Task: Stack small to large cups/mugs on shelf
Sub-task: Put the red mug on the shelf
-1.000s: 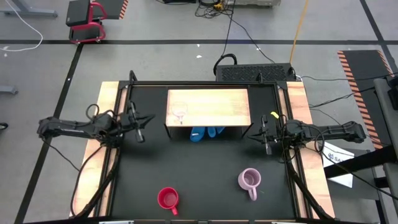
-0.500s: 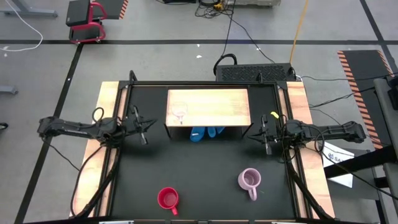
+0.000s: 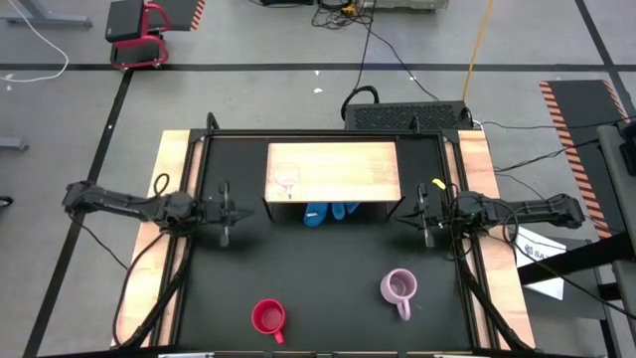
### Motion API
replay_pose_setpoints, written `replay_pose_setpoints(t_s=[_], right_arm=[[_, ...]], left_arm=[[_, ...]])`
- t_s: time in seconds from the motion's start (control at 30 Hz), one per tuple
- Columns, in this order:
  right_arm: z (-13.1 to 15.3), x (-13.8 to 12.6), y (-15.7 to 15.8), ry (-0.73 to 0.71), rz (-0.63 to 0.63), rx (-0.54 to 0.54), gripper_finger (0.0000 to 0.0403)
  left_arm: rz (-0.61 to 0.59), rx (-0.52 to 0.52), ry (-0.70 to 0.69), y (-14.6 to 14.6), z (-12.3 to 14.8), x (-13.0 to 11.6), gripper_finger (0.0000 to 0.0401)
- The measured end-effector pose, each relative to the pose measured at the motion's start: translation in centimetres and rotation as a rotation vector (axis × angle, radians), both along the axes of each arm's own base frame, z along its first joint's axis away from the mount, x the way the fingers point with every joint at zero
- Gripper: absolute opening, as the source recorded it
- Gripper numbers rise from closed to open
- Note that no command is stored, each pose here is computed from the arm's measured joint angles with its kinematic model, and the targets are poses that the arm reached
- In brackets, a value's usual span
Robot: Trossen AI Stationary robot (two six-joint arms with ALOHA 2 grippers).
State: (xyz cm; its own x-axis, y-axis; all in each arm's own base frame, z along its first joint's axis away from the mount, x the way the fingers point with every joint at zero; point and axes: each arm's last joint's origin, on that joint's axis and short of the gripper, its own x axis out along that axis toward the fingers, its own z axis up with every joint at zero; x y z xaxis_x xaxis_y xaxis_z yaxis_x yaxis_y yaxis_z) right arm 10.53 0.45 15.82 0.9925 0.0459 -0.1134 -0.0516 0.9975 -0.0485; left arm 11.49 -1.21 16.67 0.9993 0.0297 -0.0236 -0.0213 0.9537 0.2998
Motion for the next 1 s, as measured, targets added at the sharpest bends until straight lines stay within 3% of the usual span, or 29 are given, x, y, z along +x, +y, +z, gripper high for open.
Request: replay_pose_setpoints(t_s=[0.63, 1.0], right_arm=[[0.0, 0.0, 0.0, 0.002, -0.001, 0.011, 0.0000], [0.0, 0.0, 0.0, 0.002, -0.001, 0.011, 0.0000]], left_arm=[[-0.009, 0.001, 0.054, -0.9, -0.5, -0.2, 0.0001], [-0.010, -0.060, 0.109, -0.9, -1.1, -0.2, 0.0002]])
